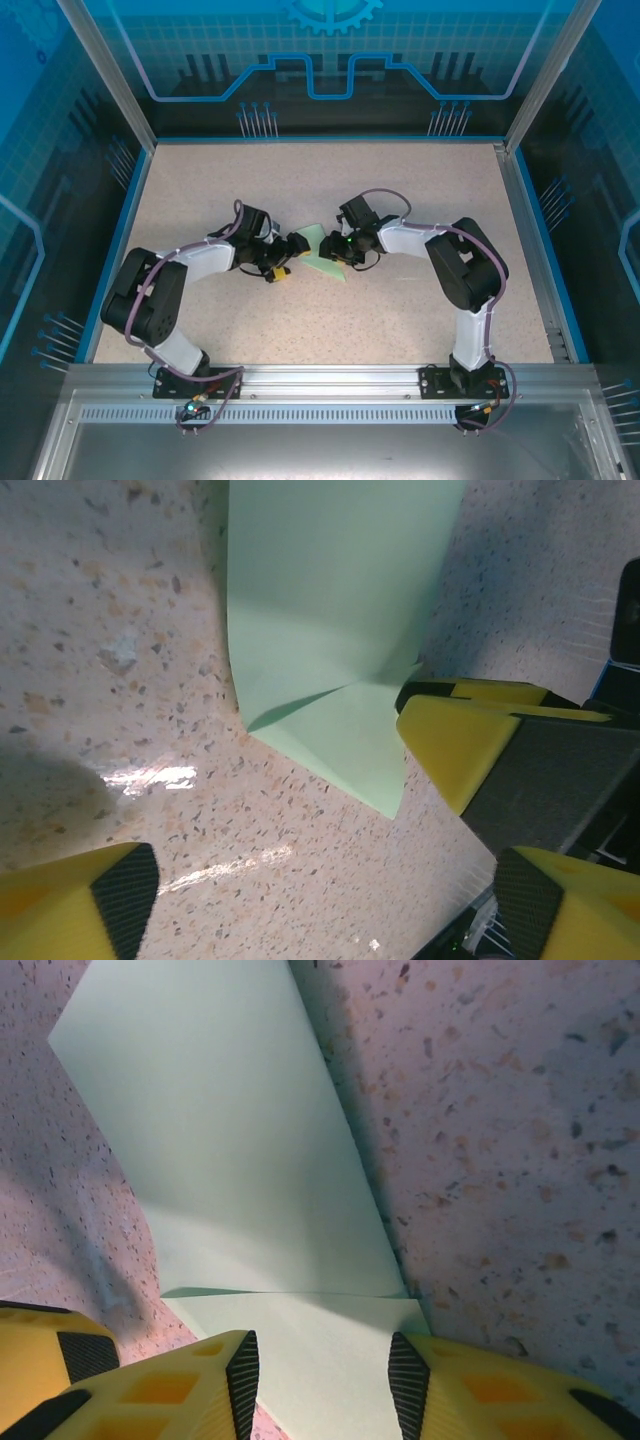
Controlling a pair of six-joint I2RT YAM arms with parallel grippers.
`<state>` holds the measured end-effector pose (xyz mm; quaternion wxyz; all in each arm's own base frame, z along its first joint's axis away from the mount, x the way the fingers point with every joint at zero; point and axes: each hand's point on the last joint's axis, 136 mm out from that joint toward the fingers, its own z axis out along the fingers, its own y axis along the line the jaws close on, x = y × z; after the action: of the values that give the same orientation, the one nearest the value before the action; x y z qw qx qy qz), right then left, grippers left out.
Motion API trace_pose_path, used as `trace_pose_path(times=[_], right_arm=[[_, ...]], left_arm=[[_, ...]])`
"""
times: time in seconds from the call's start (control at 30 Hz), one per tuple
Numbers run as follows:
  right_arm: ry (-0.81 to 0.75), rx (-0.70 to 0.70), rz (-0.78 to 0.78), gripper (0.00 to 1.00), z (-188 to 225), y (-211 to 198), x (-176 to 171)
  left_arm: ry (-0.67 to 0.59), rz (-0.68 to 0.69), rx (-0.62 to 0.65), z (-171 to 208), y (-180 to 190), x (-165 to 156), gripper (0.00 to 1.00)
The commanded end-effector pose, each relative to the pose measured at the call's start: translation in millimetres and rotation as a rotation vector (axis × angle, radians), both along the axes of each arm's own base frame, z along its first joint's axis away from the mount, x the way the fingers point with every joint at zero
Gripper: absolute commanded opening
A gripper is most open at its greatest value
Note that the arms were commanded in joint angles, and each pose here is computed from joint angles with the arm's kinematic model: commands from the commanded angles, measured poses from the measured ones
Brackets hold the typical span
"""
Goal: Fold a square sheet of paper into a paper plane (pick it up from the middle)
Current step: Fold the wing for the fifth time at the center of the table.
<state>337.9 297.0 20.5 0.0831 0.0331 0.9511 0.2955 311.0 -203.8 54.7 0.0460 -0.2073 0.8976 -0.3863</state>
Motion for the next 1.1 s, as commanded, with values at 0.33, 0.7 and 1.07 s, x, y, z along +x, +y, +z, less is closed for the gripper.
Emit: trace_pose_path(times=[0.33,0.7,1.07], right_arm=[[0.11,-0.043,-0.05,0.41,-36,-20,-15],[0.123,-0.053,-0.032,0.42,-39,-20,-17],[0.138,-0.067,-0.041,0.41,-45,-22,-20]], left_arm=[[0.076,0.047,-0.025,-8,-18,17,0.73],[0.069,0.009,-0.032,-7,-27,29,0.73],[0.102,-0.019,0.019,-15,-27,25,0.72]])
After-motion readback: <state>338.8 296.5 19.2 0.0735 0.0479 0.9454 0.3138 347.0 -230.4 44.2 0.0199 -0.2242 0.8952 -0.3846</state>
